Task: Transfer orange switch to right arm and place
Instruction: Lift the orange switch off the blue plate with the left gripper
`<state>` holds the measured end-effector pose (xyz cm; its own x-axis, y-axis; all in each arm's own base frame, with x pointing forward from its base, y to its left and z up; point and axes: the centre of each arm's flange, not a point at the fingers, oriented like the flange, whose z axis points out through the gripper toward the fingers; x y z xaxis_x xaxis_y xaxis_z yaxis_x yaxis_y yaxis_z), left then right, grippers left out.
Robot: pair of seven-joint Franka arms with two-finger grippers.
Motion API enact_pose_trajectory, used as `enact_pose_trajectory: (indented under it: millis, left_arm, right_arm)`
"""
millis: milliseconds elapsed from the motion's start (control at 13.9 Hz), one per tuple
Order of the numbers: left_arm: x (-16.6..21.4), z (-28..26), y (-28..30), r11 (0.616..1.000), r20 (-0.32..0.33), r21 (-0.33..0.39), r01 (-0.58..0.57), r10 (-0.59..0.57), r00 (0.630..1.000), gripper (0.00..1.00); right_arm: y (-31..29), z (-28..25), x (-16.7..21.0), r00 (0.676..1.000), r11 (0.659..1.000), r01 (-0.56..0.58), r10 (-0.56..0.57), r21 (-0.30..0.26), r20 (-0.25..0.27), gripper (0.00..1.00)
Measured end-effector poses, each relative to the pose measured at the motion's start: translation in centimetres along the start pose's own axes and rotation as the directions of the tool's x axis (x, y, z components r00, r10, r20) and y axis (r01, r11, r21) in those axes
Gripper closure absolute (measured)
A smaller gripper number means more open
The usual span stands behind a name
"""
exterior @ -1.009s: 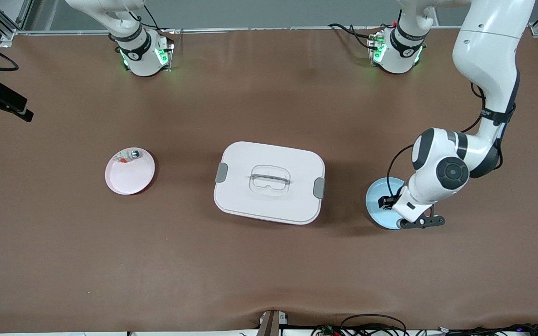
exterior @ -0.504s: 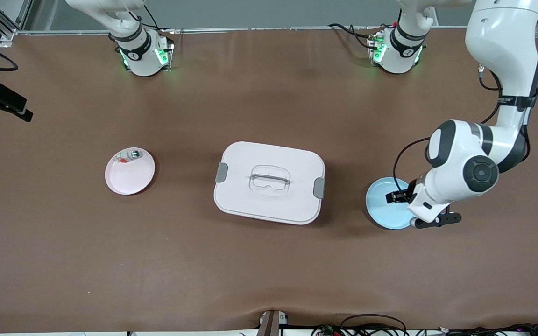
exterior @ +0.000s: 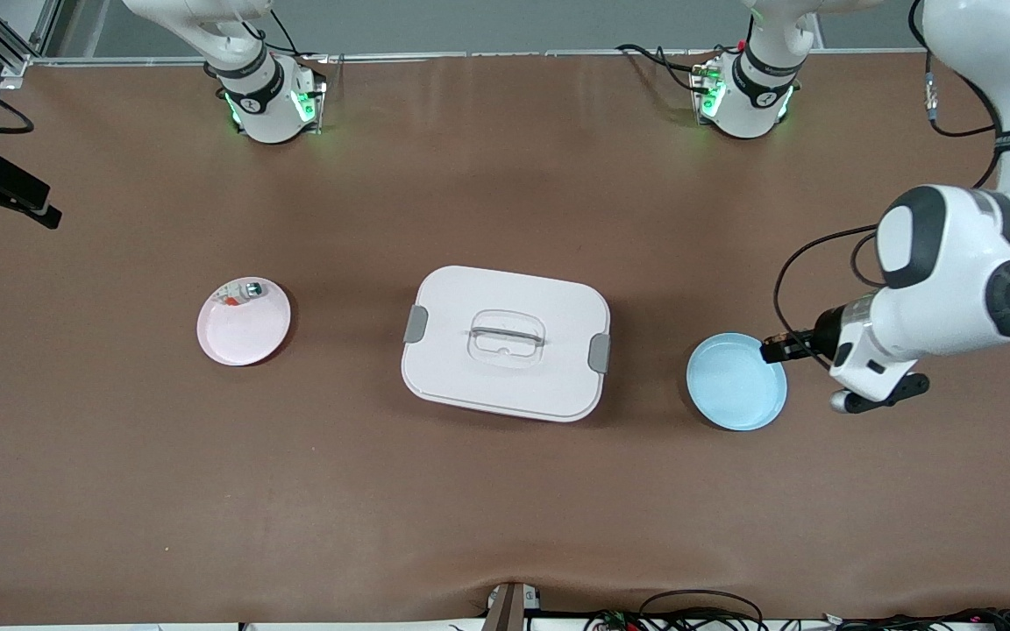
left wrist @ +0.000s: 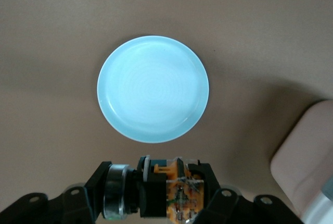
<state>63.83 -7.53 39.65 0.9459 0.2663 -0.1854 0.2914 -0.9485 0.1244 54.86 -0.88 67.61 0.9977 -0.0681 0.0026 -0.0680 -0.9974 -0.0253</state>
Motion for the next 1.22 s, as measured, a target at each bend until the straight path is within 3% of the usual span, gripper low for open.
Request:
enact_pose_trajectory:
  millis: [360,721,937,1225]
  left_arm:
    - [-1.3,-4.3,-1.0,0.993,0.041,-0.102,0.051,-0.047,0.998,0.28]
    - [-1.3,-7.8,-3.4,0.952,0.077,-0.260,0.160,-0.144,0.987,0.28]
    - [-1.9,-9.0,-2.6,0.917,0.114,-0.310,0.251,-0.226,0.967,0.28]
    - [-2.7,-10.3,-0.7,0.882,0.145,-0.324,0.341,-0.309,0.940,0.28]
  right_arm:
    - [0.2,0.0,0.0,1.000,1.000,-0.003,0.003,-0.001,-0.001,0.00]
    - [0.1,-0.7,-0.1,1.000,1.000,-0.002,0.002,0.001,-0.014,0.00]
    - [0.1,-0.8,-0.1,1.000,1.000,-0.002,0.002,0.002,-0.015,0.00]
    - [0.0,-0.6,-0.3,1.000,1.000,0.000,0.000,0.001,0.005,0.00]
